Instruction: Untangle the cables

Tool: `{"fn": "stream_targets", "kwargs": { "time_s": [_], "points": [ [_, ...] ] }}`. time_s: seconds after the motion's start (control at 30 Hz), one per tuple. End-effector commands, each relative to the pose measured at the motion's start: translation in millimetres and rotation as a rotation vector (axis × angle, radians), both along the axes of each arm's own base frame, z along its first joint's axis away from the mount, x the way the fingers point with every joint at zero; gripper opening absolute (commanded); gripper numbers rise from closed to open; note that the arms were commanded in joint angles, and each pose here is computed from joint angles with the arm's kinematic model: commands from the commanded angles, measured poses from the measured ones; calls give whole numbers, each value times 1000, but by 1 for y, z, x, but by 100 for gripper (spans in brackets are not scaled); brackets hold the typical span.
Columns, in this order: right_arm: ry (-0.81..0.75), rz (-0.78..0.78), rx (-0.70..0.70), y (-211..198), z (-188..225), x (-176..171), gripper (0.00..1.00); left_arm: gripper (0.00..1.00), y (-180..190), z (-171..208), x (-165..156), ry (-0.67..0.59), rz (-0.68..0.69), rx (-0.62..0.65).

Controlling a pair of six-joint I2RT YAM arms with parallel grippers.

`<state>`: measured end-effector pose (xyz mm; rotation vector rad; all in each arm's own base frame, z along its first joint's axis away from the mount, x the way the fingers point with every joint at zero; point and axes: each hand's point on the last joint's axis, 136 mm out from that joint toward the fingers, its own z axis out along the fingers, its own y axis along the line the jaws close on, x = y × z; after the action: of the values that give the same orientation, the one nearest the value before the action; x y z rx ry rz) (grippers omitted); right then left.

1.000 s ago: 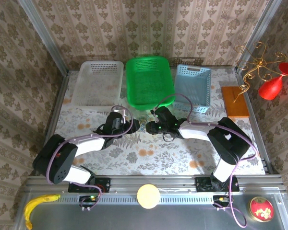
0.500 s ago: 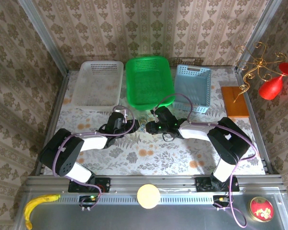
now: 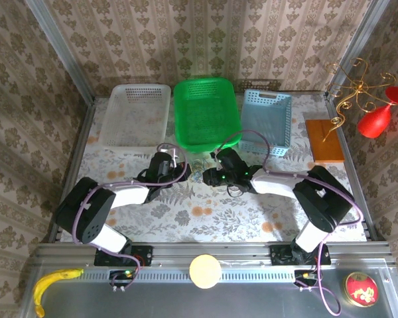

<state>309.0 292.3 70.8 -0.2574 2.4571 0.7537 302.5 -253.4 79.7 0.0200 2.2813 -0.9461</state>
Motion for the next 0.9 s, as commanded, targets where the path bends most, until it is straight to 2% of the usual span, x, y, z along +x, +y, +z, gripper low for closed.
{"fn": "stream_targets", "kwargs": {
  "time_s": [0.0,0.13,0.3,0.53,0.87],
  "points": [
    [-63,-17,27,-7,32,5,38,0,-9,46,3,-69,-40,-65],
    [-108,-9,43,-7,54,9,51,0,-13,72,-6,-88,-79,-91],
    [-154,20,56,1,71,17,59,0,-15,96,-14,-111,-106,-124],
    [-146,32,92,16,60,27,60,0,-17,126,-20,-146,-112,-183],
    [-127,16,95,30,14,43,59,0,-29,184,-25,-206,-150,-310]
  ]
}}
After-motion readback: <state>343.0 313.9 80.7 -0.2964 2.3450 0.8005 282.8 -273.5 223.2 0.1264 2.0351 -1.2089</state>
